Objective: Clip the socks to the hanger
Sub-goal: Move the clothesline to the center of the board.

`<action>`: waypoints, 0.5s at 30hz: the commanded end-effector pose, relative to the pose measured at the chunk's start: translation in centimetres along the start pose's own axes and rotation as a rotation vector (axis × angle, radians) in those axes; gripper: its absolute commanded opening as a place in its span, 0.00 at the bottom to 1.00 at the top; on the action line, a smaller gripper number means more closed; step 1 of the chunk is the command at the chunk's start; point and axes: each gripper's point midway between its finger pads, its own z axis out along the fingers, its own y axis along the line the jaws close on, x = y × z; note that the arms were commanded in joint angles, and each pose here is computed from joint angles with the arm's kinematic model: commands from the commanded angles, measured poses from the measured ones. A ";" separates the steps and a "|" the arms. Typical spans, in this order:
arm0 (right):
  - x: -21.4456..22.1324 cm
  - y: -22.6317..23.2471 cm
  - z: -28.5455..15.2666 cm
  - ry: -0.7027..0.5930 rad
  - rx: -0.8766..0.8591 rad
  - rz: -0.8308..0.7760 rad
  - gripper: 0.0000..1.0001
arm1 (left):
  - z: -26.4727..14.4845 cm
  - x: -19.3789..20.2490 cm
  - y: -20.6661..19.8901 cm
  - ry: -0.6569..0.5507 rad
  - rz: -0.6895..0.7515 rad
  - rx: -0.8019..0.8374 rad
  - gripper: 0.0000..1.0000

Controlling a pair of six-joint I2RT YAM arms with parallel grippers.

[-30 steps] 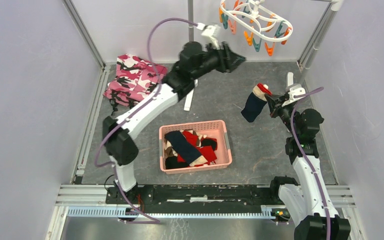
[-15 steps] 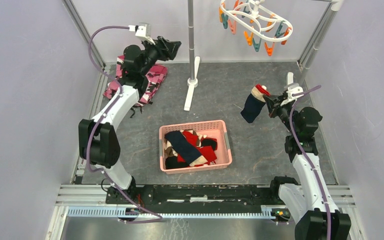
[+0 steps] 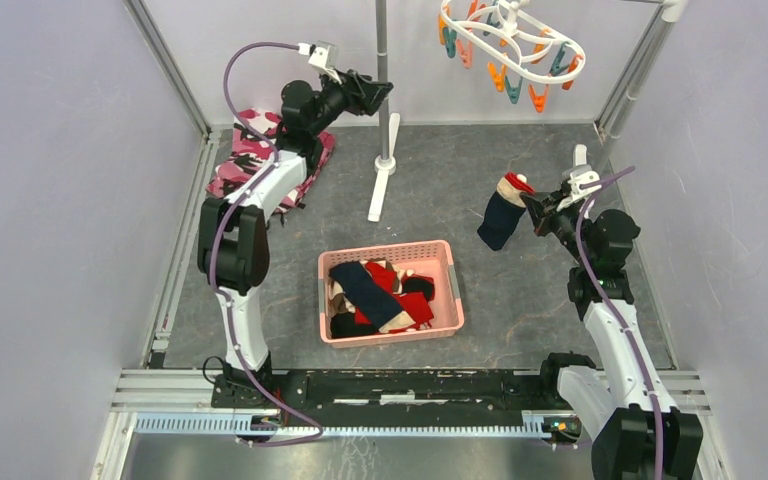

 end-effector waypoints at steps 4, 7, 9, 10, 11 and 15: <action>-2.6 0.4 0.2 -0.064 -0.024 -0.026 0.00 | 3.2 -2.7 -1.0 -0.121 0.121 0.019 0.71; -2.5 0.4 0.1 -0.061 -0.024 -0.029 0.00 | 3.7 -2.6 -1.2 -0.132 0.146 0.005 0.56; -2.5 0.5 0.1 -0.063 -0.026 -0.028 0.00 | 4.0 -2.6 -1.3 -0.137 0.158 0.000 0.46; -2.4 0.5 0.1 -0.061 -0.029 -0.028 0.00 | 4.0 -2.7 -1.2 -0.139 0.160 -0.005 0.40; -2.5 0.5 0.1 -0.062 -0.029 -0.029 0.00 | 4.0 -2.8 -1.1 -0.143 0.164 -0.010 0.35; -2.5 0.6 -0.1 -0.061 -0.029 -0.035 0.00 | 3.5 -3.2 -1.0 -0.155 0.196 -0.031 0.21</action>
